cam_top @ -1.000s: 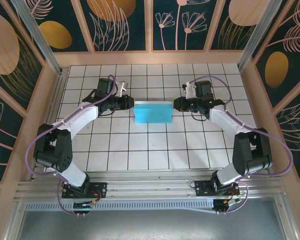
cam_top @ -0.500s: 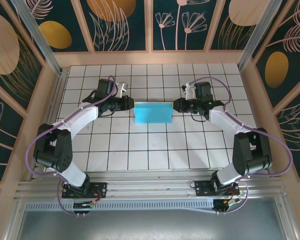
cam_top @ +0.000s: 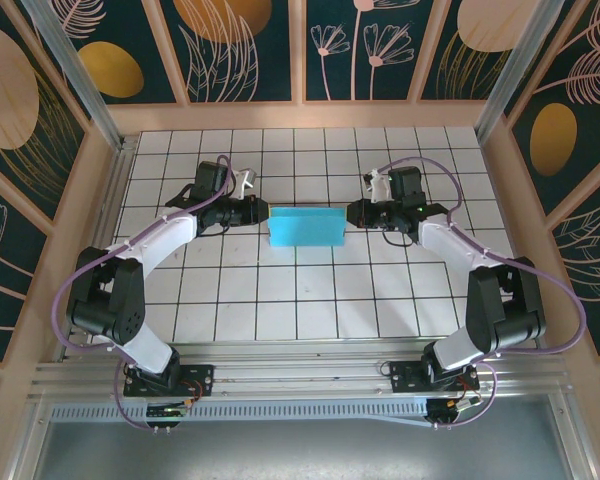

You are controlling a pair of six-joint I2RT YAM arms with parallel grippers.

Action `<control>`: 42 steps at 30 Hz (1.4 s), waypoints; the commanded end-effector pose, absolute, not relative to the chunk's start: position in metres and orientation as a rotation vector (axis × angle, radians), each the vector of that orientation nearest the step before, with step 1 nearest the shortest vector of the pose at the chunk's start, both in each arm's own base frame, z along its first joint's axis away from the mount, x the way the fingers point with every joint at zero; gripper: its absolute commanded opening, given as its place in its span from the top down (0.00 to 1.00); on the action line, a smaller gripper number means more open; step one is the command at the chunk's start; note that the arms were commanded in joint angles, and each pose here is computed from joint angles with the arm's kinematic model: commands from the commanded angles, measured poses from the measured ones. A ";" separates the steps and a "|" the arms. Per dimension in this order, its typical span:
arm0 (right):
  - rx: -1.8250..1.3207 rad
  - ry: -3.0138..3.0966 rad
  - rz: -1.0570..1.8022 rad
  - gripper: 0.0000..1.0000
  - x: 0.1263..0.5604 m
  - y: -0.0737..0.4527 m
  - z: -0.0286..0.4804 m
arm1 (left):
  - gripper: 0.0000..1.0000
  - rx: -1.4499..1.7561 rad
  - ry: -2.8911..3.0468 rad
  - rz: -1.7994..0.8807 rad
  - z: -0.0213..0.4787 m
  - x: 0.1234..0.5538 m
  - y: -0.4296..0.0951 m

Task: Fold the paper box

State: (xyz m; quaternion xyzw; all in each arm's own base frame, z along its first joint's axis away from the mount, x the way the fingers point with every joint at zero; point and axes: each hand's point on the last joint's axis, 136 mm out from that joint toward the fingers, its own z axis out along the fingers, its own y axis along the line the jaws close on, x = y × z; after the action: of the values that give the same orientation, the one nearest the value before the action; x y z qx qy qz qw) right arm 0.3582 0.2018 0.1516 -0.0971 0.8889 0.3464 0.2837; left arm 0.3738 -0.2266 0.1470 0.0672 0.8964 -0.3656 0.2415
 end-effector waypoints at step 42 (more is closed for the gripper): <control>0.620 2.389 1.151 0.61 0.389 0.196 0.182 | 0.81 0.169 2.463 -1.026 0.148 0.367 -0.227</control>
State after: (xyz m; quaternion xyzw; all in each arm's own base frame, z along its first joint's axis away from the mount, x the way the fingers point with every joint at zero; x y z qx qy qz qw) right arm 0.3875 0.1942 0.1768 0.1937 0.8662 0.4020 0.2248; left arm 0.3730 -0.2266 0.1460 0.0627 0.8970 -0.3672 0.2380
